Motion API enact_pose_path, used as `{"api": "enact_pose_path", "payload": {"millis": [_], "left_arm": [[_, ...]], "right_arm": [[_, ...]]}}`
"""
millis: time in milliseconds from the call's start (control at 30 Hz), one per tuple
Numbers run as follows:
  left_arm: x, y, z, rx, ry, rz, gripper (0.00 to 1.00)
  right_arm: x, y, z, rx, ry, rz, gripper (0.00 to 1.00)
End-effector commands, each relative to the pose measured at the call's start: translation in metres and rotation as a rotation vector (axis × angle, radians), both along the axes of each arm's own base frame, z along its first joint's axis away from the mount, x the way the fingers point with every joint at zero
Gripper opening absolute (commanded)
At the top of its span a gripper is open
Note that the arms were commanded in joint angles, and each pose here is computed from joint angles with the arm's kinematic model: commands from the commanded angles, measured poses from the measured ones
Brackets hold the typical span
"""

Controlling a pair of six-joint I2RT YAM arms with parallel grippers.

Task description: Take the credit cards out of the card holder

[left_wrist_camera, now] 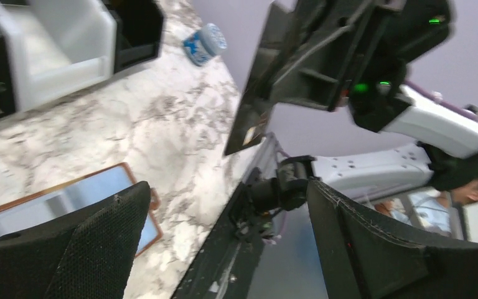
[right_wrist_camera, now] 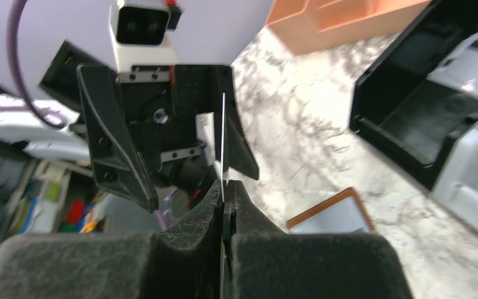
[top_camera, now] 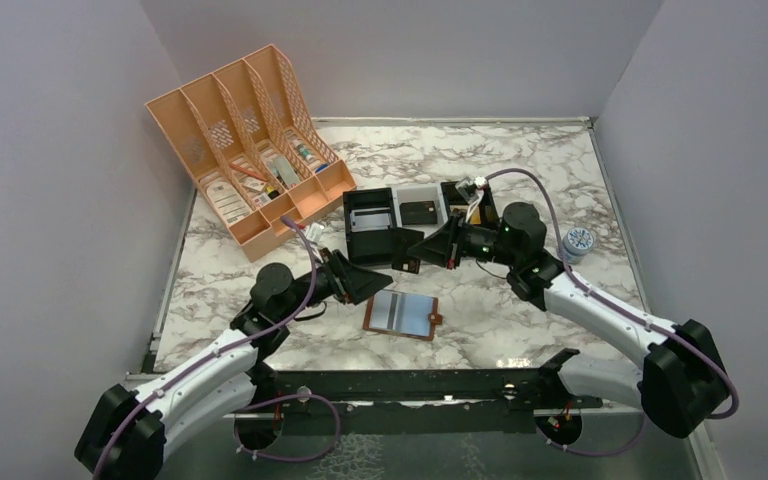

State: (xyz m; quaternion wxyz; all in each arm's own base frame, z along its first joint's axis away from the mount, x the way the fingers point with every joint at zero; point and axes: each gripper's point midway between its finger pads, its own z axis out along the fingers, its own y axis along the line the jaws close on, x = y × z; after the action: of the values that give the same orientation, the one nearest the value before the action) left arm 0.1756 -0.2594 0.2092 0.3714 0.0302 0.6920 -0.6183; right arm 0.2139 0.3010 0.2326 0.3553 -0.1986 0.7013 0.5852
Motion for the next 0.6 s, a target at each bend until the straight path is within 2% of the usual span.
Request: {"api": "enact_pose_path", "payload": {"millis": [0, 167, 267, 400, 567], "left_arm": [[0.02, 0.02, -0.026, 0.214, 0.027, 0.154, 0.99], [0.034, 0.06, -0.039, 0.538, 0.039, 0.296, 0.99], [0.037, 0.089, -0.038, 0.716, 0.037, 0.367, 0.99], [0.044, 0.108, -0.027, 0.811, -0.012, 0.432, 0.99], [0.056, 0.124, -0.033, 0.901, -0.026, 0.508, 0.99]], "right_arm": [[0.035, -0.024, -0.008, -0.179, -0.125, -0.228, 0.01], [0.077, -0.06, -0.032, -0.429, -0.203, -0.448, 0.01], [0.1, -0.075, -0.04, -0.571, -0.265, -0.517, 0.01], [0.119, -0.075, -0.041, -0.624, -0.374, -0.53, 0.01], [0.133, -0.056, -0.045, -0.784, -0.649, -0.464, 0.01]]}}
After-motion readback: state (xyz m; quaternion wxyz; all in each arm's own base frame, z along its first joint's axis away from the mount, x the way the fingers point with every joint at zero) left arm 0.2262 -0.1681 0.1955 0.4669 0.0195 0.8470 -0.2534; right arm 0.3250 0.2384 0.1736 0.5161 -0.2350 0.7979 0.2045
